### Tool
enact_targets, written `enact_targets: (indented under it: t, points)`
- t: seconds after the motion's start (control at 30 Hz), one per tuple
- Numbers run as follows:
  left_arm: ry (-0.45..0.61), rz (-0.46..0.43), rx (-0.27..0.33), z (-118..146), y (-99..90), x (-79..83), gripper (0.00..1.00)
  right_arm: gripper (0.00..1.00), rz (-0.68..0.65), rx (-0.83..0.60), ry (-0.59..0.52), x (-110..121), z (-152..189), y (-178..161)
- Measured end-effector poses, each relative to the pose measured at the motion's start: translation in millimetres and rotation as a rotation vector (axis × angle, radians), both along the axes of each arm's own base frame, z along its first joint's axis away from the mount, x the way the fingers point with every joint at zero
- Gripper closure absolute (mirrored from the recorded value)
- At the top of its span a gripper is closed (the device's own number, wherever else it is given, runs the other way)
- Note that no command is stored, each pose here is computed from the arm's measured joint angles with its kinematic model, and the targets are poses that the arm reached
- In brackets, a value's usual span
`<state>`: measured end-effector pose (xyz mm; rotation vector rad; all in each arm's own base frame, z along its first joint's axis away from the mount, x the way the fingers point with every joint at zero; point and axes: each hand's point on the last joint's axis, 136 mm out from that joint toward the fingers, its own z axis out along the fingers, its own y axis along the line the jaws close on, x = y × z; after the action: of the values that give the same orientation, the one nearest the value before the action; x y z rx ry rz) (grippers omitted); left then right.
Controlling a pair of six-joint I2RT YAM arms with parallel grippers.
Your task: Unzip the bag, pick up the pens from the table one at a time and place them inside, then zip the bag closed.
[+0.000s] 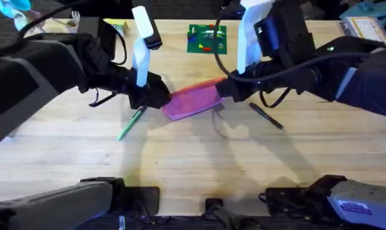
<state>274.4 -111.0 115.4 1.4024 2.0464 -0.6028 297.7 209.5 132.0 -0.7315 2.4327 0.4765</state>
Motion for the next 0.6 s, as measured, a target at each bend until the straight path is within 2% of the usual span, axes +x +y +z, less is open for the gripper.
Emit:
enact_targets:
  t: [0.07, 0.1, 0.27, 0.6]
  points:
    - [-0.002, 0.000, 0.000, 0, 0.0, 0.4, 0.958, 0.971, 0.014, 0.004, -0.012, -1, 2, 6]
    - [-0.012, 0.001, 0.003, 0, 0.5, 2.5, 0.958, 0.972, 0.058, 0.022, -0.063, -3, 9, 25]
    - [-0.014, 0.004, 0.010, 0, 1.6, 3.1, 0.958, 0.972, 0.087, 0.034, -0.115, -5, 17, 42]
    - [-0.015, 0.008, 0.021, -1, 3.4, 3.8, 0.958, 0.972, 0.123, 0.102, -0.142, -9, 17, 81]
